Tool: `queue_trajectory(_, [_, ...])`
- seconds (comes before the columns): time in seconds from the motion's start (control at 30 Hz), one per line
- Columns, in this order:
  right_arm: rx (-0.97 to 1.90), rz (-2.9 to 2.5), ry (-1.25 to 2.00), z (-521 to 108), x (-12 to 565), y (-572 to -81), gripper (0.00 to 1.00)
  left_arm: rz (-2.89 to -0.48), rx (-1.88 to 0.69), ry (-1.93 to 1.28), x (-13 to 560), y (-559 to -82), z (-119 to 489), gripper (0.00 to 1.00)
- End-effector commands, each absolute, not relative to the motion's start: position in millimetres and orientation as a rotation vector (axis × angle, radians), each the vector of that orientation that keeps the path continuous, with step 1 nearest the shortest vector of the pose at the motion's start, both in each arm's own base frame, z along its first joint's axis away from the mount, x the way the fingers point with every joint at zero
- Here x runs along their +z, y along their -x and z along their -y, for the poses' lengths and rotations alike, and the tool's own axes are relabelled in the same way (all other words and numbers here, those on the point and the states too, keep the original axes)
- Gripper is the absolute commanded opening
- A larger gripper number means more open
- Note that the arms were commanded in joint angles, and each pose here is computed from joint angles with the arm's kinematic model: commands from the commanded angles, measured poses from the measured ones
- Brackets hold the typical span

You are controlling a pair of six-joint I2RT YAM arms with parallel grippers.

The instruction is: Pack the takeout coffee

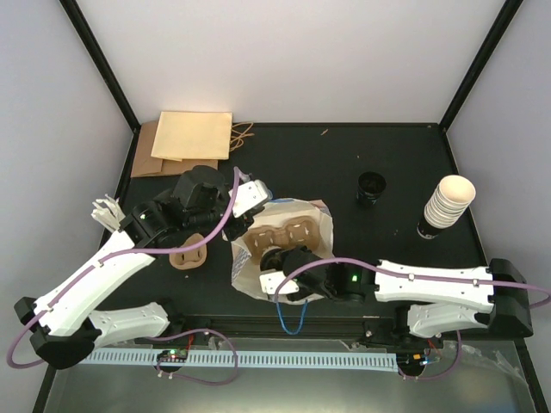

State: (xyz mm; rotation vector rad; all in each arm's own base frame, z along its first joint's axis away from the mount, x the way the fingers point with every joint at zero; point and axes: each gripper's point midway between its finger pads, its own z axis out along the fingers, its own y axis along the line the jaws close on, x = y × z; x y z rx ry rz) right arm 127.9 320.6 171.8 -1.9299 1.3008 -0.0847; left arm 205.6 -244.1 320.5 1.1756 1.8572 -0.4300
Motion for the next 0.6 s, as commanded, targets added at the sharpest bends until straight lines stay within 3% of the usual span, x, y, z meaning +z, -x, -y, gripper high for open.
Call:
queue_trajectory(0.0, [-0.062, -1.266, 1.943, -323, 163, -115, 0.51, -1.795, -0.447, -1.136, 346, -210, 251, 0.02])
queue_trajectory(0.37, [-0.057, -1.3, 1.92, -318, 143, -105, 0.51, -1.79, -0.501, -1.163, 349, -203, 257, 0.05])
queue_trajectory(0.43, [-0.053, -1.294, 1.897, -318, 148, -106, 0.51, -1.792, -0.533, -1.18, 347, -198, 259, 0.13])
queue_trajectory(0.5, [-0.05, -1.288, 1.87, -318, 154, -107, 0.51, -1.79, -0.55, -1.166, 351, -195, 258, 0.31])
queue_trajectory(0.57, [-0.053, -1.282, 1.858, -317, 158, -108, 0.51, -1.784, -0.566, -1.13, 359, -193, 255, 0.43])
